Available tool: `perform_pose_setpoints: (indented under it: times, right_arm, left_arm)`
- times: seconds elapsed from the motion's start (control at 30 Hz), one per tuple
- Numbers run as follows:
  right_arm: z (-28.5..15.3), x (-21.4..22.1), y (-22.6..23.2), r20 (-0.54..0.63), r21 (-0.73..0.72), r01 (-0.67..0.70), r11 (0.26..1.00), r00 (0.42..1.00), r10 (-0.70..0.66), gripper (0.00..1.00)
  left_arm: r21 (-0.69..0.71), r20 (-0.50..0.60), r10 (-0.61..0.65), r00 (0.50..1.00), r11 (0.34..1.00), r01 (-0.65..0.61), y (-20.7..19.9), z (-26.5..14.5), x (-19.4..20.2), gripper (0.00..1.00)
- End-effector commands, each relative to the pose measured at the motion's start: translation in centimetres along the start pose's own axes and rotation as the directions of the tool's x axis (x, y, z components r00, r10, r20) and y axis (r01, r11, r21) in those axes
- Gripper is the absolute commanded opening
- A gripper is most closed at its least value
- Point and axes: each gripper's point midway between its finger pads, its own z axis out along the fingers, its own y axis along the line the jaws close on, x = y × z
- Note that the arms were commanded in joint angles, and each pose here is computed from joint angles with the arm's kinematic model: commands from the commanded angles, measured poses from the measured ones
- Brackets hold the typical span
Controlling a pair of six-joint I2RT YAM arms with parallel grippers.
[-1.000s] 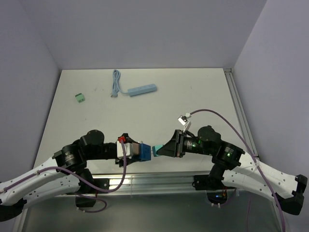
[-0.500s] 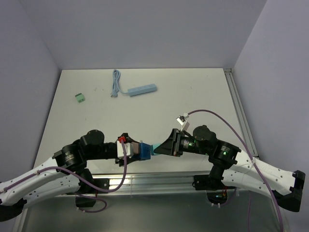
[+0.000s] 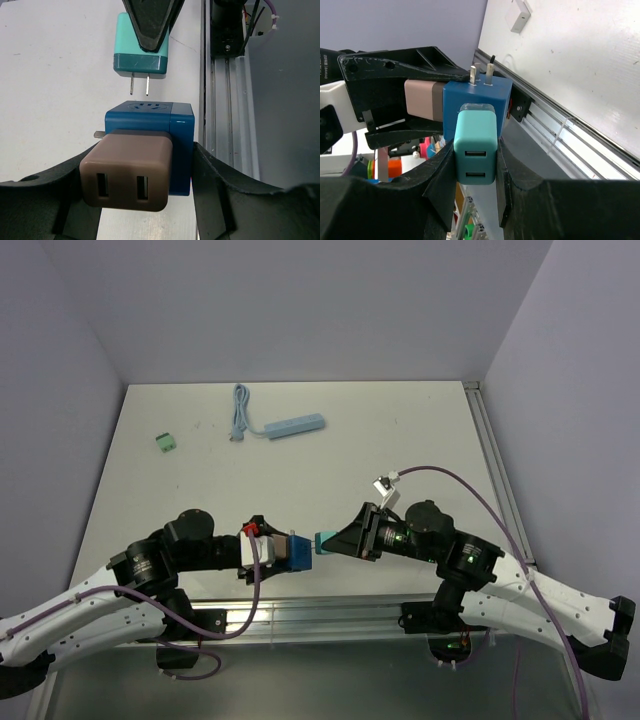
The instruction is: Insert the plug
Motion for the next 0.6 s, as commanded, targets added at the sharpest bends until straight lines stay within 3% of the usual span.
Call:
perform_pose_setpoints:
  times: [0.0, 0.57]
  right_arm:
    - [-0.6, -1.4, 2.8, 0.050, -0.062, 0.016, 0.998, 0.999, -0.013, 0.00]
    - [1.0, 0.4, 3.2, -0.038, -0.082, -0.005, 0.997, 0.999, 0.002, 0.00]
  left_arm:
    - [-0.013, 0.104, 0.049, 0.993, 0.999, -0.048, 0.5, -0.3, -3.1, 0.00]
    - [-0.039, 0.120, 0.053, 0.991, 0.998, -0.049, 0.9, -0.5, -3.5, 0.00]
